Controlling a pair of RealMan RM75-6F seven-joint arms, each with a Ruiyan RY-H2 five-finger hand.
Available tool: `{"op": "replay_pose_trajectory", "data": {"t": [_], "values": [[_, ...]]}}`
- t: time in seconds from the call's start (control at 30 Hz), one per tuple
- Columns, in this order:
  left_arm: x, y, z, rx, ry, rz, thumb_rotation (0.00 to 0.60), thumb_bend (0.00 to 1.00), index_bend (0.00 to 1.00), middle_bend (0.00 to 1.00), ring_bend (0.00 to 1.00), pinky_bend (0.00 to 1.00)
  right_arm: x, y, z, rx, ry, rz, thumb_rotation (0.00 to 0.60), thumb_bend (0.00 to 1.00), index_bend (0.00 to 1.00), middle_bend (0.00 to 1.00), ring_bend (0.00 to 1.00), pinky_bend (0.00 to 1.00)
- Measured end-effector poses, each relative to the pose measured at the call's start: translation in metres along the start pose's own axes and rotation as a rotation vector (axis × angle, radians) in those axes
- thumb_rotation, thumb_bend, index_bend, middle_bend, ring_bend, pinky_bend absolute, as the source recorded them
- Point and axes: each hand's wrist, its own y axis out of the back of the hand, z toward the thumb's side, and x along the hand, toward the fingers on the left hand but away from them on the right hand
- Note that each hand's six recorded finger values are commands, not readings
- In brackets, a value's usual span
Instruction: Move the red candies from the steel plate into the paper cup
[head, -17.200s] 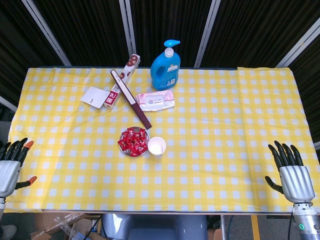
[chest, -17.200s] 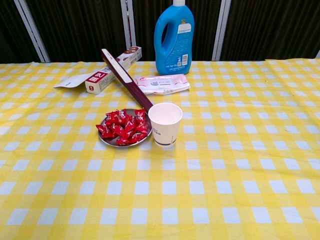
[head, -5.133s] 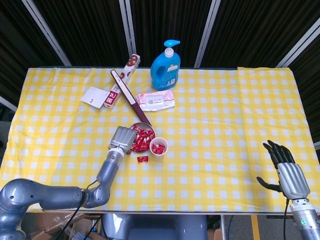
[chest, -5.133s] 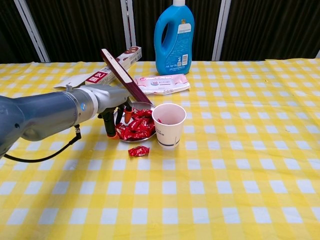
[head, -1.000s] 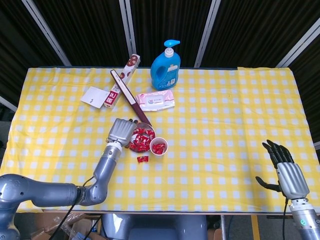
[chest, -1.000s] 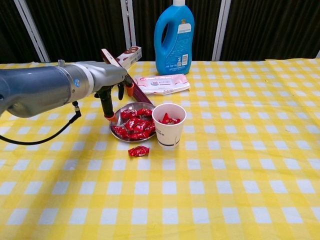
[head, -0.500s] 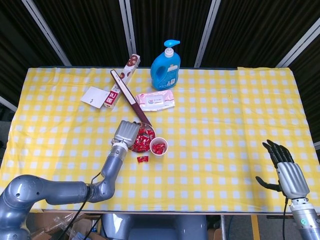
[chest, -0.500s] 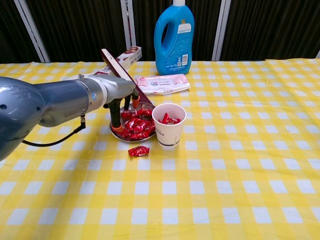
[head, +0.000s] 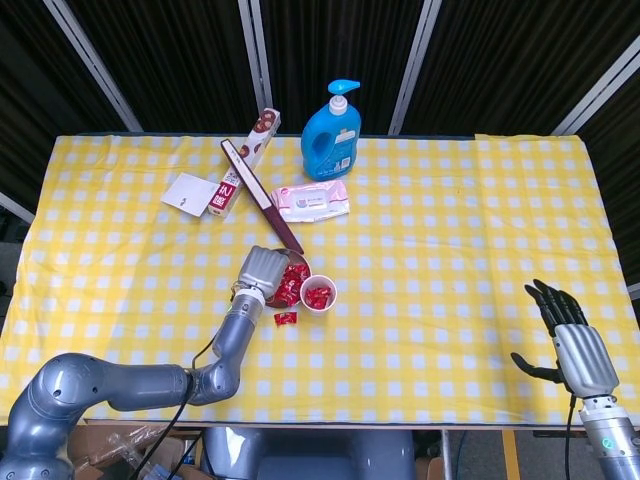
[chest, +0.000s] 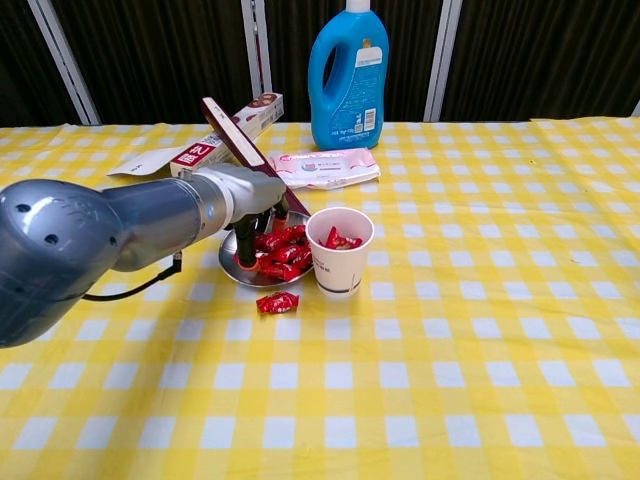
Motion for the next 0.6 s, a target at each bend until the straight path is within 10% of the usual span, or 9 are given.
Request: {"op": "replay_pose_trajectory", "data": {"t": [0.6], "values": [[-0.006, 0.011, -0.013, -0.001, 0.009, 0.062, 0.600, 0.40, 0.53, 0.63, 0.83, 0.90, 0.000, 0.000, 0.001, -0.001, 0.002, -0.004, 0.600, 0.28, 0.00, 0.00, 0.00, 0.00]]}}
